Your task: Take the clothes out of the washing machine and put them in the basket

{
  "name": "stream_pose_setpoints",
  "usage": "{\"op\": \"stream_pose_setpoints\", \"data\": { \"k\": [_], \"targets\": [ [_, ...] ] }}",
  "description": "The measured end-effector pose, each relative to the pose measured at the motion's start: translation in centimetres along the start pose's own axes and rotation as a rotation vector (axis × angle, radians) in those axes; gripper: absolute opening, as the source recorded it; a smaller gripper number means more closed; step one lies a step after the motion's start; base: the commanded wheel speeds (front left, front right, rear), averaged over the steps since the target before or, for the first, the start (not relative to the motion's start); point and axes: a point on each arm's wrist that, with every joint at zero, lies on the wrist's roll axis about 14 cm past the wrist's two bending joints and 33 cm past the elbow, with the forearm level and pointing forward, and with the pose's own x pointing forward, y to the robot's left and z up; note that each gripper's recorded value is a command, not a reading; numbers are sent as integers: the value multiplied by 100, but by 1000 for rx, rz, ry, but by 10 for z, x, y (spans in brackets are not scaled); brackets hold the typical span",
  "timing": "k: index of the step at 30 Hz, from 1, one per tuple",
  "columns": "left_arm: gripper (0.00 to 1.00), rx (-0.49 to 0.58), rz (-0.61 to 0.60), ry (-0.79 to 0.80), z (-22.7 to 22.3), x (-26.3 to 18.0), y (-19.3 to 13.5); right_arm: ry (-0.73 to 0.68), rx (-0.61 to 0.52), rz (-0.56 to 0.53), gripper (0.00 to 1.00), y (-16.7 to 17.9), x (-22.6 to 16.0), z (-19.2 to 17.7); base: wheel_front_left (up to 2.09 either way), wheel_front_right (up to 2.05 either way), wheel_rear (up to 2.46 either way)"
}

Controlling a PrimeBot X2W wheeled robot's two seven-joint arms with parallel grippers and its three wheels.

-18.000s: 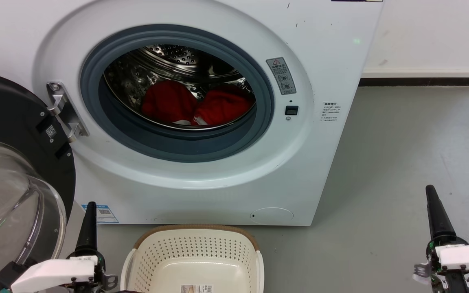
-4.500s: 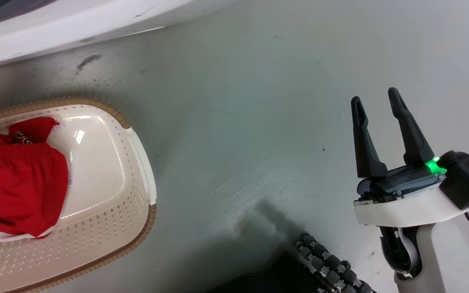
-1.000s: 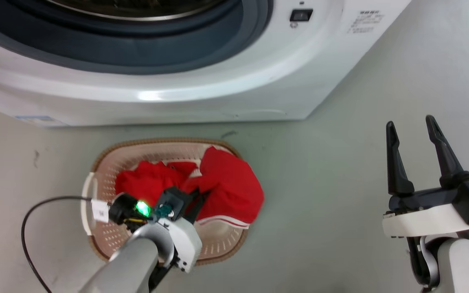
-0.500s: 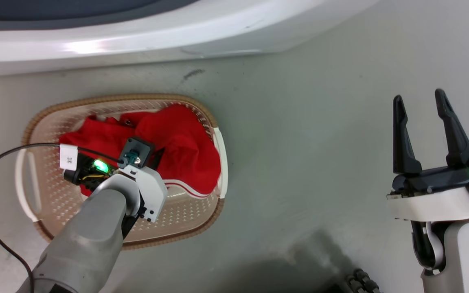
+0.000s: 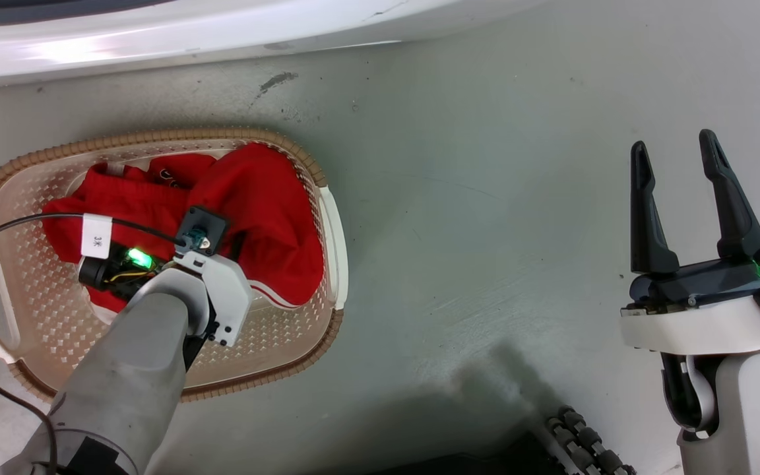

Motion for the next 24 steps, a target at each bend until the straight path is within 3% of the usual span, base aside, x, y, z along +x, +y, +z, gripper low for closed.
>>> {"op": "stream_pose_setpoints", "data": {
  "k": [6, 13, 19, 24],
  "targets": [
    [100, -13, 10, -10, 3, -9, -1, -11, 2, 4, 100, 2, -1, 5, 0, 0, 0],
    [100, -43, 22, -174, 51, -37, -9, -78, -18, 10, 100, 3, -4, 34, 0, 0, 0],
    [100, -98, 78, -360, 98, -86, -7, -140, -29, 31, 100, 12, -18, 63, 0, 0, 0],
    [100, -126, 197, -545, 135, -148, 13, -211, -26, 50, 100, 19, -35, 93, 0, 0, 0]
  ]
}}
